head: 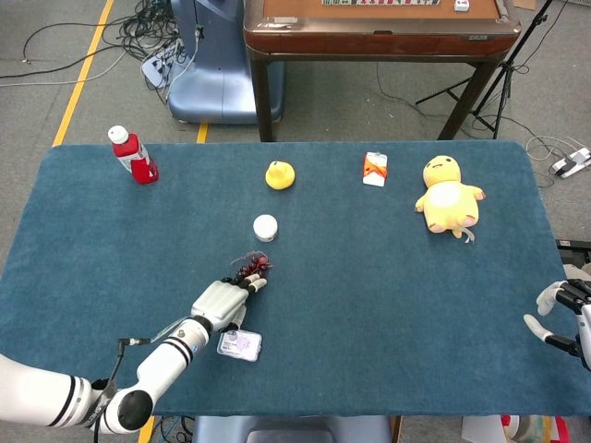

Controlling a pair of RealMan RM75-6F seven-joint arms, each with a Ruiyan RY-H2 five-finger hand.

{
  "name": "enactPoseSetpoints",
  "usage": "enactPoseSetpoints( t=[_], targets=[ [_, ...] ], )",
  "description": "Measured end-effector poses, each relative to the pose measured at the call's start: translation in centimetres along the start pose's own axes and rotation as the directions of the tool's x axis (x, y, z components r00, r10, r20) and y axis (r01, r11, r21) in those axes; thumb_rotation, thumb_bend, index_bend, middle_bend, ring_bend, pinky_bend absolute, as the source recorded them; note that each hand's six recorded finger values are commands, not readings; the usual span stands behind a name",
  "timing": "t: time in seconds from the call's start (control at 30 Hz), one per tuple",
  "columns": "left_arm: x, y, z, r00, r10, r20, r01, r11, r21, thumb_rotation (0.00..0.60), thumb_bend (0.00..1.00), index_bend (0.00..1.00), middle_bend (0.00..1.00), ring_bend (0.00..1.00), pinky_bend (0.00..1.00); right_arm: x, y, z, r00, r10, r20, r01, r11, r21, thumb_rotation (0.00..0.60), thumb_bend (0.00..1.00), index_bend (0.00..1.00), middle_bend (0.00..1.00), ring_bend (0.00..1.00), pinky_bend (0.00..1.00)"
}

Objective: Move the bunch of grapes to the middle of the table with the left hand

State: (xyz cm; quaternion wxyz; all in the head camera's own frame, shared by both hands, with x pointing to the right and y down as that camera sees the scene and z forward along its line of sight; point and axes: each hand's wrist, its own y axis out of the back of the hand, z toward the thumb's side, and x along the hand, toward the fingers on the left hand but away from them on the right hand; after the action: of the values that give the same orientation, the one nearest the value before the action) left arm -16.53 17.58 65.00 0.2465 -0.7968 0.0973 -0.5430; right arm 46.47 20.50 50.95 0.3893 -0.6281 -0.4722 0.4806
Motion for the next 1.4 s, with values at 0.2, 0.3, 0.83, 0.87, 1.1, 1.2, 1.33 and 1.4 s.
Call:
enactPoseSetpoints(
  t=[0.2, 0.3, 0.83, 0.87, 1.1, 1.2, 1.33, 1.4],
  targets=[
    [-0.6, 0.3, -0.8, 1.0, 0.021, -0.012, -0.021, 1.0, -0.023, 0.6, 0.77, 0.0, 0.0, 0.08, 0.15, 0.0, -0.1, 0.1, 1.0, 0.002, -0.002, -0.002, 1.0, 0.002, 0.6, 0.13, 0.66, 0.56, 0.41, 0.43],
    [-1.2, 0.6, -1.4, 0.999, 0.035, -0.021, -0.036, 0.999, -0.027, 0.6, 0.77, 0.0, 0.0, 0.08, 0.15, 0.0, -0.1, 0.1, 1.0, 0.002, 0.0, -0.002, 1.0, 0.002, 0.6, 0.13, 0.66, 0.56, 0.41, 0.43],
    [-4.1, 0.8, -5.0, 0.987, 0.05, -0.154, -0.043, 0.998, 0.046, 0.6, 0.77, 0.01, 0.0, 0.08, 0.15, 0.1, -0.2, 0.2, 1.0, 0.007, -0.001, -0.007, 1.0, 0.005, 0.6, 0.13, 0.66, 0.56, 0.41, 0.43],
    [-4.0, 0.7, -5.2, 0.985, 0.045, -0.164, -0.037, 0.998, 0.051, 0.6, 0.77, 0.01, 0.0, 0.08, 0.15, 0.0, -0.2, 0.2, 1.0, 0.007, -0.001, -0.007, 1.0, 0.005, 0.6, 0.13, 0.66, 0.56, 0.41, 0.43],
    [-3.3, -0.3, -5.5, 0.981, 0.003, -0.194, 0.008, 0.998, 0.056, 0.6, 0.77, 0.01, 0.0, 0.08, 0.15, 0.0, -0.3, 0.1, 1.0, 0.008, 0.003, -0.008, 1.0, 0.004, 0.6, 0.13, 0.66, 0.56, 0.41, 0.43],
    [-2.9, -0.7, -5.2, 0.981, -0.019, -0.191, 0.032, 0.997, 0.065, 0.6, 0.77, 0.01, 0.0, 0.08, 0.15, 0.0, -0.2, 0.0, 1.0, 0.007, 0.005, -0.007, 1.0, 0.001, 0.6, 0.13, 0.66, 0.56, 0.41, 0.43],
    [-2.8, -1.5, -4.3, 0.984, -0.068, -0.164, 0.08, 0.995, 0.067, 0.6, 0.76, 0.01, 0.0, 0.08, 0.15, 0.0, 0.0, -0.1, 1.0, 0.003, 0.009, -0.003, 1.0, -0.004, 0.6, 0.13, 0.66, 0.56, 0.41, 0.43],
    [-2.8, -1.9, -3.5, 0.985, -0.097, -0.14, 0.108, 0.992, 0.07, 0.6, 0.76, 0.01, 0.0, 0.08, 0.15, 0.0, 0.0, -0.2, 1.0, 0.003, 0.009, -0.002, 1.0, -0.004, 0.6, 0.13, 0.66, 0.56, 0.41, 0.43]
  ],
)
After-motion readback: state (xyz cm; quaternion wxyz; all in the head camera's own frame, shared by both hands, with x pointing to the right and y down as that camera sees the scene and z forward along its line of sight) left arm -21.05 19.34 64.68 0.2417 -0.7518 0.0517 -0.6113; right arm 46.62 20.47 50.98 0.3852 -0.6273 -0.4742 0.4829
